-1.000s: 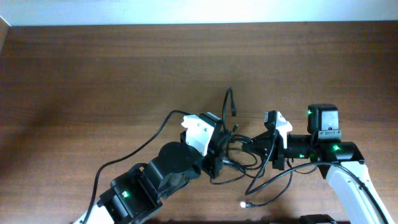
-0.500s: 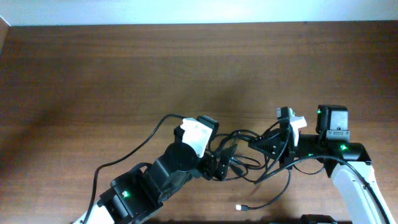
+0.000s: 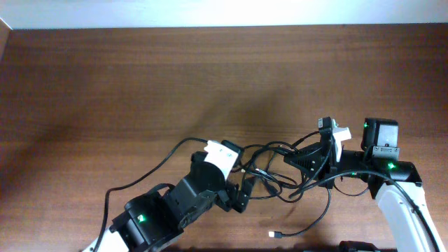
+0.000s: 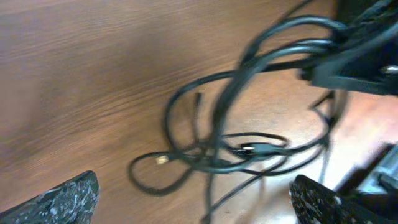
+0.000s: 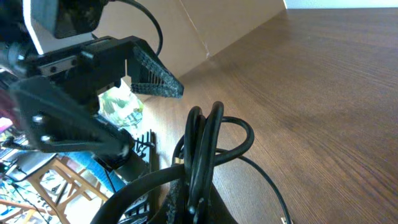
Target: Untangle cables
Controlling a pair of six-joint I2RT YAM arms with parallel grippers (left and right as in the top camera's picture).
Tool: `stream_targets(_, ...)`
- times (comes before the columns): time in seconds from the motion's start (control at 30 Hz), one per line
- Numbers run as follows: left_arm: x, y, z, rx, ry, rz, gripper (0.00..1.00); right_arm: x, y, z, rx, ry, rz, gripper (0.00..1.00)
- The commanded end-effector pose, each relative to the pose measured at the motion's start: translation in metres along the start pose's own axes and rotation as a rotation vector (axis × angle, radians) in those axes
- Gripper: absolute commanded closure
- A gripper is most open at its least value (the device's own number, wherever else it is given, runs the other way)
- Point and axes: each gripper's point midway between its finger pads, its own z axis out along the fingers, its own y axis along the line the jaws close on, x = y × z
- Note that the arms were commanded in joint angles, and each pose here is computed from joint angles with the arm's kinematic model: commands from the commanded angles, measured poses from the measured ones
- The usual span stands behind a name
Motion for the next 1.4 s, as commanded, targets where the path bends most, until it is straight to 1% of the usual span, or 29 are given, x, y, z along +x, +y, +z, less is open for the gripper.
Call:
stream_targets(0.0,-0.011,0.025,-0.004,-0.147,-0.055,-0.029,0.01,-0.016,0.012,-0.003,-0.066,-0.048,-0.027,0.96)
stream_targets(0.1,-0.012,0.033,-0.004,-0.166,-0.060,-0.071,0.01,-0.018,0.016,-0.003,-0.086,-0.061,-0.053,0.96)
stream_targets(0.23,-0.017,0.056,-0.004,-0.224,-0.071,-0.119,0.01,-0.019,0.021,-0.003,-0.096,-0.064,-0.090,0.96)
stream_targets(0.3,-0.018,0.064,-0.003,-0.244,-0.066,-0.114,0.01,-0.020,0.026,-0.001,-0.106,-0.060,-0.113,0.96)
stream_targets(0.33,-0.017,0.064,-0.001,-0.236,-0.051,-0.081,0.01,-0.020,0.029,0.000,-0.112,-0.058,-0.125,0.96)
stream_targets(0.37,-0.014,0.061,0.003,-0.208,-0.026,-0.038,0.01,-0.020,0.034,0.002,-0.122,-0.054,-0.155,0.96)
stream_targets(0.4,-0.009,0.053,0.009,-0.145,0.015,0.022,0.01,-0.020,0.039,0.005,-0.138,-0.048,-0.186,0.96)
stream_targets(0.43,-0.006,0.048,0.014,-0.109,0.040,0.047,0.01,-0.019,0.044,0.007,-0.152,-0.043,-0.210,0.96)
stream_targets(0.47,-0.003,0.047,0.018,-0.091,0.060,0.051,0.01,-0.018,0.049,0.010,-0.169,-0.038,-0.235,0.96)
stream_targets(0.57,-0.001,0.053,0.027,-0.103,0.081,0.037,0.01,-0.015,0.068,0.019,-0.230,-0.019,-0.307,0.96)
stream_targets(0.63,-0.004,0.046,0.028,-0.044,0.075,0.065,0.01,-0.013,0.076,0.021,-0.253,-0.013,-0.336,0.96)
stream_targets(0.7,-0.007,0.040,0.026,0.008,0.068,0.077,0.01,-0.013,0.077,0.022,-0.253,-0.012,-0.346,0.96)
stream_targets(0.77,-0.008,0.042,0.022,0.023,0.061,0.060,0.01,-0.013,0.077,0.022,-0.253,-0.012,-0.348,0.96)
stream_targets(0.87,-0.010,0.042,0.013,0.064,0.049,0.082,0.01,-0.013,0.077,0.022,-0.252,-0.012,-0.348,0.96)
stream_targets(0.97,-0.006,0.028,-0.003,0.203,0.043,0.175,0.01,-0.012,0.075,0.022,-0.240,-0.005,-0.348,0.96)
stream_targets(1.1,0.004,0.024,-0.015,0.279,0.065,0.207,0.01,-0.012,0.075,0.022,-0.240,-0.005,-0.352,0.96)
stream_targets(1.23,0.006,0.003,-0.024,0.427,0.047,0.282,0.00,-0.012,0.076,0.022,-0.247,-0.009,-0.351,0.96)
stream_targets(1.37,0.010,0.003,-0.020,0.438,0.067,0.296,0.02,-0.013,0.078,0.022,-0.261,-0.013,-0.351,0.96)
